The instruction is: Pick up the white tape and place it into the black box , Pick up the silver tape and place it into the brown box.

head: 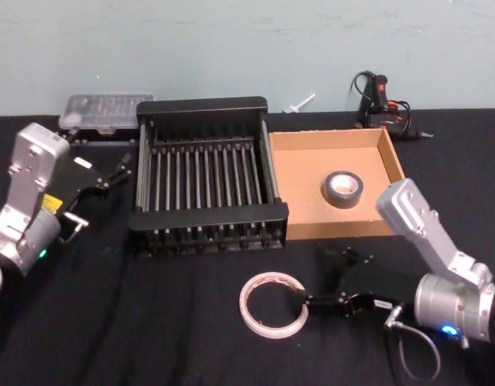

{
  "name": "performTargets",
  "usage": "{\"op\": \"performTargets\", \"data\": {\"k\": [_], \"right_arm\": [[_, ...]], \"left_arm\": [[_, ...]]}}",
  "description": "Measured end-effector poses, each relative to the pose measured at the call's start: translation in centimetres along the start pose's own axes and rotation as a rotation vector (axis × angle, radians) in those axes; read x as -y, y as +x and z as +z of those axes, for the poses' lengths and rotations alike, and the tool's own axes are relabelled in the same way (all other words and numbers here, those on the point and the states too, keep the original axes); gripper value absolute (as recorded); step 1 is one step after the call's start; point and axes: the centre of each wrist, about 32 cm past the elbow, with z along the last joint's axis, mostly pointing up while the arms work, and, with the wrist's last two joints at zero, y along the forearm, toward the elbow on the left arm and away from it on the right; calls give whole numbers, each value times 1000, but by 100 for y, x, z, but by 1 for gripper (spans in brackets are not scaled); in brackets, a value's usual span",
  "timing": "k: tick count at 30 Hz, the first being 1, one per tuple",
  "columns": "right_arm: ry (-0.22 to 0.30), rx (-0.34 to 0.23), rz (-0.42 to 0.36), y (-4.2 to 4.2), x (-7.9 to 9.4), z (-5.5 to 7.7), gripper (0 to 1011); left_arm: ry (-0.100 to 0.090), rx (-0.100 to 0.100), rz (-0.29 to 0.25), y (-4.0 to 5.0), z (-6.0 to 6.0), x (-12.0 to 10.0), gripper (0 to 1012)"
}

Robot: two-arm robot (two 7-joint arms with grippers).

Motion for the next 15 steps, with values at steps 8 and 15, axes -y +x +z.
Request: {"op": "performTargets", "data": {"k": [8, 15], "right_arm": [[-11, 6, 32, -49, -102, 18, 1002], [-20, 35, 29, -84, -163, 38, 1002]], "left_arm": [[0, 0, 0, 0, 0, 0, 1001], [0, 0, 0, 0, 0, 0, 1001]]}}
